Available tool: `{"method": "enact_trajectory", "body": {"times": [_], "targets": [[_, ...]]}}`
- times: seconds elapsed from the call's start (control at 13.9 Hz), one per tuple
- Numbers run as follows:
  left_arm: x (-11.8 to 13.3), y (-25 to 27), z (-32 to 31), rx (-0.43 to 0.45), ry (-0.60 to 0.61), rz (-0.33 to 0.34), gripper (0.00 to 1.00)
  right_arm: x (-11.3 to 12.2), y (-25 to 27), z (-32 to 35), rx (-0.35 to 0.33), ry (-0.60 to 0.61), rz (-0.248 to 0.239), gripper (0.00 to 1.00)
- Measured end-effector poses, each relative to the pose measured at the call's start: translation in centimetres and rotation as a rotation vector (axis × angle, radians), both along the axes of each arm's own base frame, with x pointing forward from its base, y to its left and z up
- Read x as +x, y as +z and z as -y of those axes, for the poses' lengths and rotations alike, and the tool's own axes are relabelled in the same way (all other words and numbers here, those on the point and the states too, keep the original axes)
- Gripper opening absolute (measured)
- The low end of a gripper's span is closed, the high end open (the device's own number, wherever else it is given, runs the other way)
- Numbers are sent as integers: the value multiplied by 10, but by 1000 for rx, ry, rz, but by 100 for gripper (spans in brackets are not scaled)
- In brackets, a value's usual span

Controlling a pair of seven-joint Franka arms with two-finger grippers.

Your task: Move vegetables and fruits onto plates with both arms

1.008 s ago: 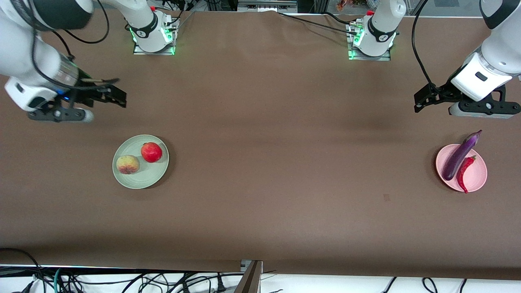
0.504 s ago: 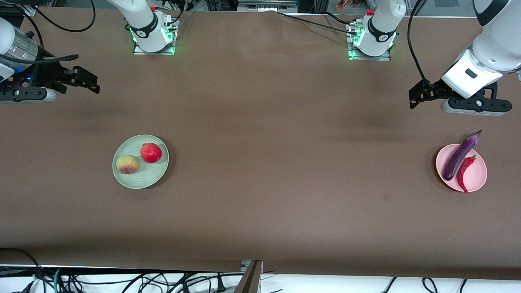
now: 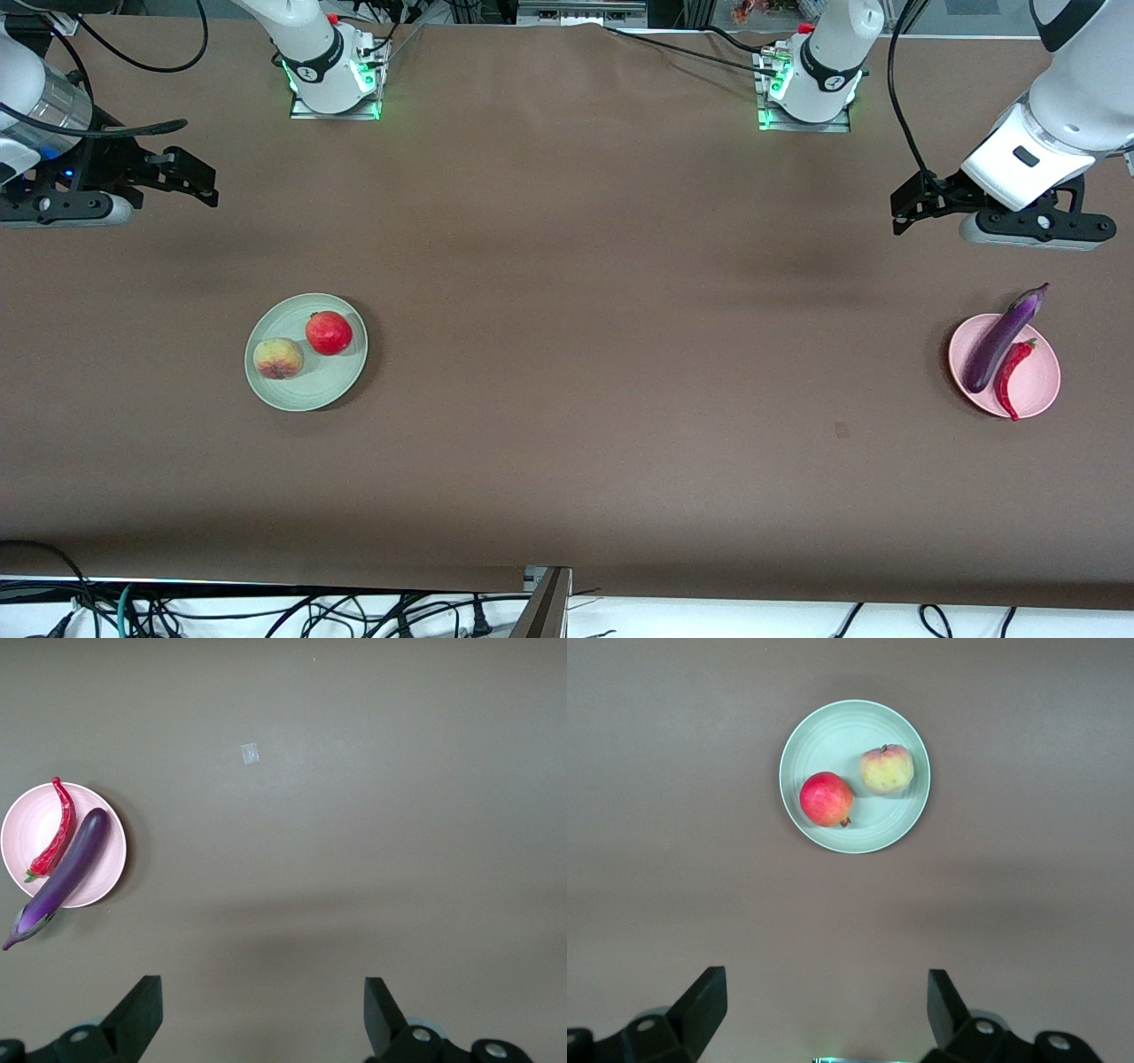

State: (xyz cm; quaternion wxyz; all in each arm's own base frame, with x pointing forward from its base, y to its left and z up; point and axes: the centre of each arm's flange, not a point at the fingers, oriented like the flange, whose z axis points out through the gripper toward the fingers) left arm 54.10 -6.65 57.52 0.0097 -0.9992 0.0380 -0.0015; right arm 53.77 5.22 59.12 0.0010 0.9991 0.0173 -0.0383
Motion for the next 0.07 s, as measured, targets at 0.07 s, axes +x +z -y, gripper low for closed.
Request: {"method": "enact_trajectory", "body": {"times": [0.07], "targets": [[0, 0, 0, 0, 0, 0, 100, 0, 1, 1, 0, -1, 2, 100]]}}
